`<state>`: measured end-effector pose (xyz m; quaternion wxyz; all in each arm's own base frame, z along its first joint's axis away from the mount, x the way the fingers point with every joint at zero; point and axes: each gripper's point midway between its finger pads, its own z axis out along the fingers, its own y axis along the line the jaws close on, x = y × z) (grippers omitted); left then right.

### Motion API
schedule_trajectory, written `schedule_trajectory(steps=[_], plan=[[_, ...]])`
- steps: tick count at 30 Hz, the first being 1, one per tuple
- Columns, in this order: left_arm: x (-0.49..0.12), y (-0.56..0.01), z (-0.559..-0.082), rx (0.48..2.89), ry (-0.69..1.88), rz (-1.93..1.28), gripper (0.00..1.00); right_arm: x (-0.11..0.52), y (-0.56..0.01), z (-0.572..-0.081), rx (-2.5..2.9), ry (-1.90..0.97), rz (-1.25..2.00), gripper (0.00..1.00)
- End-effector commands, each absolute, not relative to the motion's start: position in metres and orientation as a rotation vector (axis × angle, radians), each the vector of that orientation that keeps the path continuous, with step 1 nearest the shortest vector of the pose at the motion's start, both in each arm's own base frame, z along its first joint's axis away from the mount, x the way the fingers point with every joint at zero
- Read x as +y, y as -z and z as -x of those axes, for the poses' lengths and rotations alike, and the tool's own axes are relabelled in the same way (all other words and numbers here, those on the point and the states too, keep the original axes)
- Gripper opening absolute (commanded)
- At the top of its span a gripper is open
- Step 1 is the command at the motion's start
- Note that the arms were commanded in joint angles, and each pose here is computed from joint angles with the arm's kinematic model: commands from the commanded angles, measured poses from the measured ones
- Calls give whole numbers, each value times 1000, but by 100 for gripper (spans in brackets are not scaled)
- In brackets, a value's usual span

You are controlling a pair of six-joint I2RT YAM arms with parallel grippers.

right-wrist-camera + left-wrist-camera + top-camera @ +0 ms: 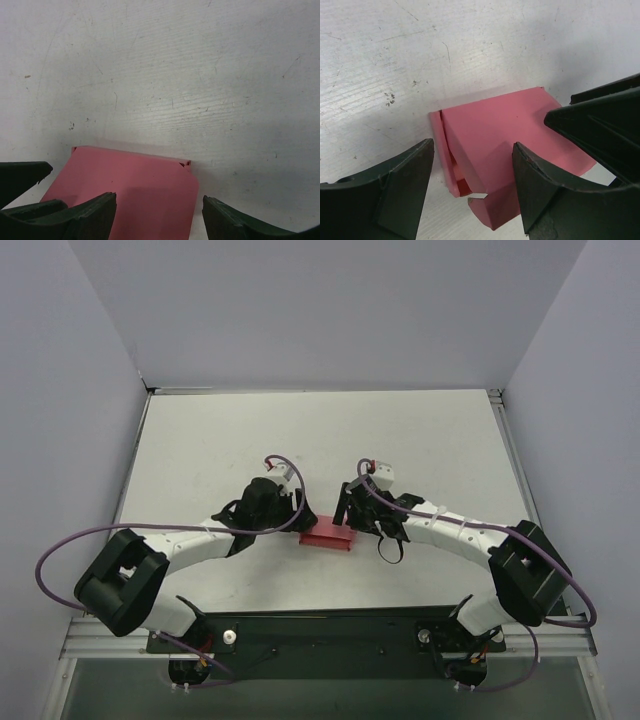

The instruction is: Fold the paper box

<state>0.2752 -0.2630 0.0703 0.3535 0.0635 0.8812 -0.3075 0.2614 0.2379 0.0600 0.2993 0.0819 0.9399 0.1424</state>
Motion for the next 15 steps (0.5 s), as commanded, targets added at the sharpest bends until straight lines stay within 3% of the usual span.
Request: schedule_trajectory(steps=[1,15], plan=[[-268,-105,-280,2146,862,-168,74,239,-59,-262,2496,-427,-273,70],[-267,-90,-273,2225,846,-173,75,247,-52,-257,2532,-496,-278,66]])
